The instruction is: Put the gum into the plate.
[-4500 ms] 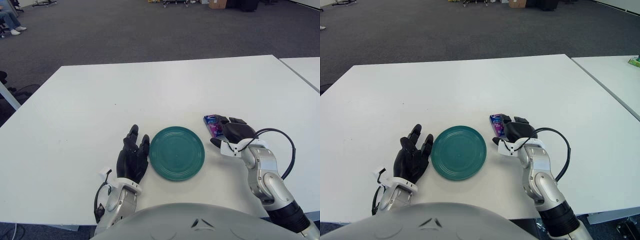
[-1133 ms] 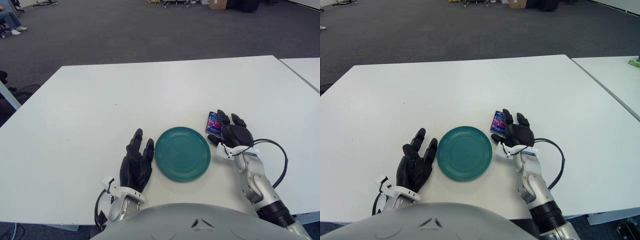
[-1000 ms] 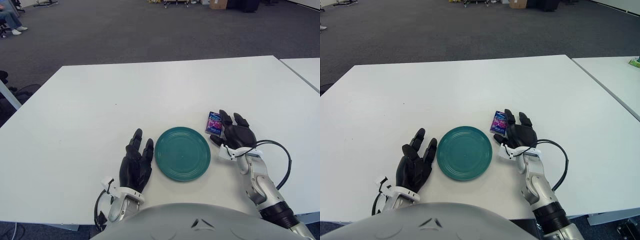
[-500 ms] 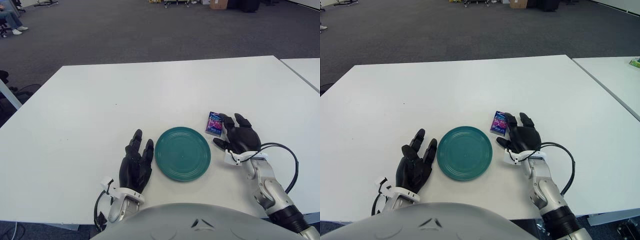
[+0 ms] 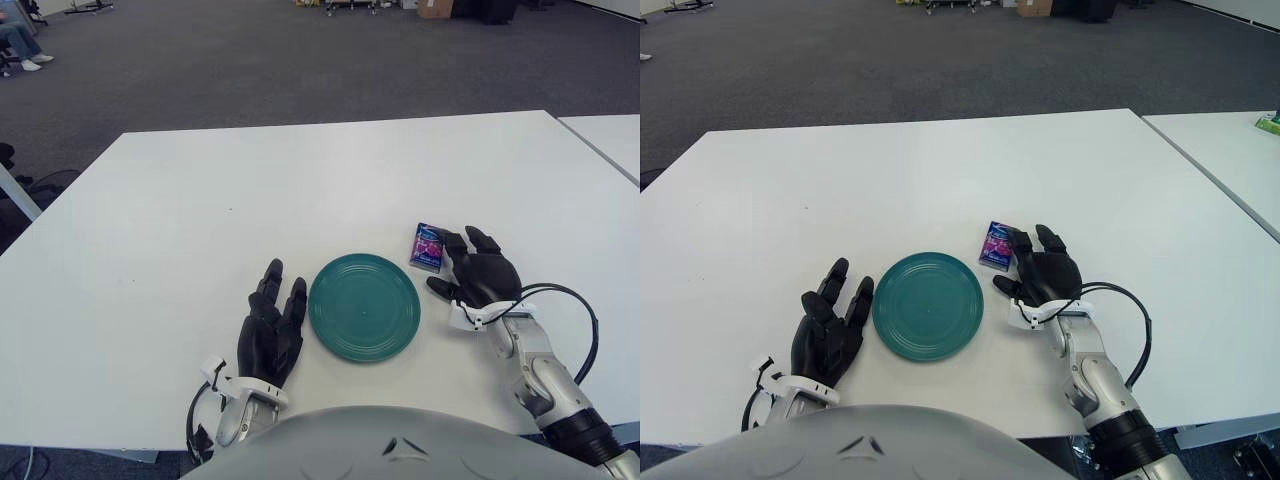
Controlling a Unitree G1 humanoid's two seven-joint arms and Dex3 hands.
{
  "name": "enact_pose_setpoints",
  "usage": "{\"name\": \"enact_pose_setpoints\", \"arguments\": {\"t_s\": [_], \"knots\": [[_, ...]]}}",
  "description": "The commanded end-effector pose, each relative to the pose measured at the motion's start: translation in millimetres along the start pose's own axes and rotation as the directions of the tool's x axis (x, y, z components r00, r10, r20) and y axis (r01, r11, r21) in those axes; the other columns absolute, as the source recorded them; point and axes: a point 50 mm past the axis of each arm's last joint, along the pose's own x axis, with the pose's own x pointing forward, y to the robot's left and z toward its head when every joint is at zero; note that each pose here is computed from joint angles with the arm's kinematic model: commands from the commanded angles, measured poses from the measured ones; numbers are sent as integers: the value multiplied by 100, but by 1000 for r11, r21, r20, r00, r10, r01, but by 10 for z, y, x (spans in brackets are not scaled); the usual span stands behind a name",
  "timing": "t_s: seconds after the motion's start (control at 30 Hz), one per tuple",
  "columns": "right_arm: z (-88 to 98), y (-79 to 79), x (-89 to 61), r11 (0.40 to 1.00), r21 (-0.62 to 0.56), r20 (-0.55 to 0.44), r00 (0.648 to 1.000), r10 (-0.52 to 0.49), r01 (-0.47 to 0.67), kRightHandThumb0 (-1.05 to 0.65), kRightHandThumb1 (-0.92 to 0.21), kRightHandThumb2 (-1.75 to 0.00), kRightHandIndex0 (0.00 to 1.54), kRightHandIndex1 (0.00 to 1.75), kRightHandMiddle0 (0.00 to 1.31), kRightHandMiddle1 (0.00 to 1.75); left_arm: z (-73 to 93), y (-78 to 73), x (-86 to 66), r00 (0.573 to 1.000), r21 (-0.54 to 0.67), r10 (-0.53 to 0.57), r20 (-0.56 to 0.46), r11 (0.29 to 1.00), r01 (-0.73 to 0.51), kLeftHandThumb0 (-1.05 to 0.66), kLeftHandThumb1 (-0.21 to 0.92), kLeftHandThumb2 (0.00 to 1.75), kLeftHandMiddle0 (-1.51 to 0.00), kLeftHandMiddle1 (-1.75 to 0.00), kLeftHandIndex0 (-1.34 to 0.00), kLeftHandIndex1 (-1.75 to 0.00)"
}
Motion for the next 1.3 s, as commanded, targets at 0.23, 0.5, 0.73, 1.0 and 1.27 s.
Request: {"name": "enact_pose_setpoints", "arguments": {"t_s": [0.23, 0.5, 0.73, 1.0, 1.27], "knots": [[-77, -253, 129, 991, -130, 100, 995, -9, 22, -98, -92, -78, 12, 0, 0, 27, -86, -2, 21, 1000, -30, 24, -3, 999, -24, -98, 92, 89, -5, 0, 0, -15], [-85, -440, 197, 983, -183, 158, 987, -3, 32, -99, -92, -76, 13, 1, 0, 26, -93, -4, 27, 1000, -32, 28, 1, 999, -28, -99, 92, 90, -4, 0, 0, -12], [-60, -595, 239, 973, -222, 239, 971, -7, 61, -99, -92, -65, 15, 1, 0, 29, -90, -7, 25, 999, -42, 35, 1, 998, -35, -99, 92, 90, -5, -1, 0, -16], [-39, -805, 343, 956, -271, 373, 928, -2, 112, -95, -92, -53, 18, 2, 0, 26, -76, -16, 26, 1000, -37, 29, 4, 999, -29, -98, 92, 91, -6, -1, 0, -20], [-41, -964, 503, 945, -307, 479, 876, 49, 115, -89, -92, -48, 19, 1, 0, 21, -81, -31, 14, 1000, -29, 19, 9, 999, -19, -99, 92, 91, -5, 0, 0, -17]]}}
